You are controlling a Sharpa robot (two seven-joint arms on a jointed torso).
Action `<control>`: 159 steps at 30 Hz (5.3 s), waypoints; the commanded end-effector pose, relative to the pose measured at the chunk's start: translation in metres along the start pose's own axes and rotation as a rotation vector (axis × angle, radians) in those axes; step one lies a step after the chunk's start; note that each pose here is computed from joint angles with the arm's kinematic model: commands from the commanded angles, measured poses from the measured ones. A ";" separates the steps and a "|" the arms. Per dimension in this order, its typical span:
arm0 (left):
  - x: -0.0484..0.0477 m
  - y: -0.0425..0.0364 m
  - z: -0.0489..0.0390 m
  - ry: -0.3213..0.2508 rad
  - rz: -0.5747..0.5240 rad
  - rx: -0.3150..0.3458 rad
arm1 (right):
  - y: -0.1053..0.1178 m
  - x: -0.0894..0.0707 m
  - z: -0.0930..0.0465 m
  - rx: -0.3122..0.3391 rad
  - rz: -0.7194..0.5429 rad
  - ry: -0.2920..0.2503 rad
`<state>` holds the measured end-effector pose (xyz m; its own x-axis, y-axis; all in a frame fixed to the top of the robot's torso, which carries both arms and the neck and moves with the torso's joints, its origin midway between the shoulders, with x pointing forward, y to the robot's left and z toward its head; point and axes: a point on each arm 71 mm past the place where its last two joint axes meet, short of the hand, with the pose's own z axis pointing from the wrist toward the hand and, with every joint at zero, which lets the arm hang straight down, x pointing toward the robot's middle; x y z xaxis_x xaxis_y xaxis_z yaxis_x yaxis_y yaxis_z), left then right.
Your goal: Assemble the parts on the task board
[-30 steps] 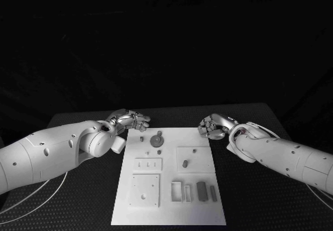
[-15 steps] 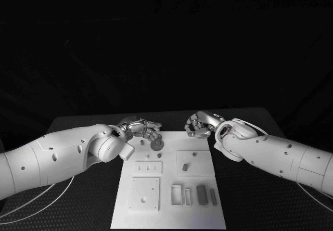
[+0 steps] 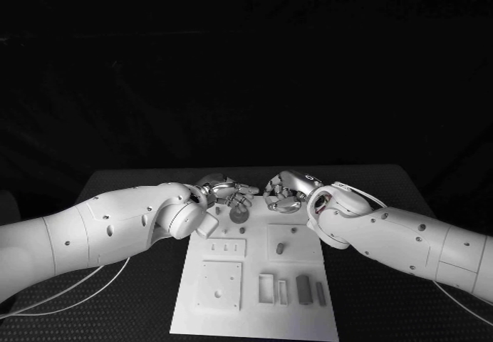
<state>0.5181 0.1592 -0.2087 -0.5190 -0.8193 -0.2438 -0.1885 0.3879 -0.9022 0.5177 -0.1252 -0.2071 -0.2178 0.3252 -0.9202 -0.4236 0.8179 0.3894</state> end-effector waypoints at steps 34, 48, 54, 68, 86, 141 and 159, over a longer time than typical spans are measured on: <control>0.0136 0.0062 0.0006 -0.004 0.108 -0.079 | 0.034 0.010 -0.003 -0.089 -0.008 -0.012; 0.0190 0.0067 0.0000 0.021 0.113 -0.101 | 0.039 0.012 -0.001 -0.099 -0.029 -0.009; 0.0197 0.0062 0.0002 0.028 0.114 -0.097 | 0.040 0.013 0.000 -0.101 -0.029 -0.004; 0.0222 0.0054 0.0011 0.027 0.127 -0.101 | 0.042 0.014 0.001 -0.105 -0.028 -0.001; 0.0180 0.0069 -0.0009 0.022 0.137 -0.096 | 0.035 0.015 0.001 -0.081 -0.043 0.014; 0.0136 0.0116 -0.0015 0.044 0.104 -0.121 | 0.013 0.011 -0.002 -0.038 0.024 0.018; -0.0065 0.0212 -0.0102 0.038 0.322 -0.139 | -0.052 -0.032 -0.014 0.034 0.291 -0.075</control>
<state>0.5107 0.1787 -0.2226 -0.5758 -0.6993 -0.4237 -0.1756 0.6118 -0.7712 0.5332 -0.1845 -0.2011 -0.2291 0.5193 -0.8233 -0.3195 0.7589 0.5675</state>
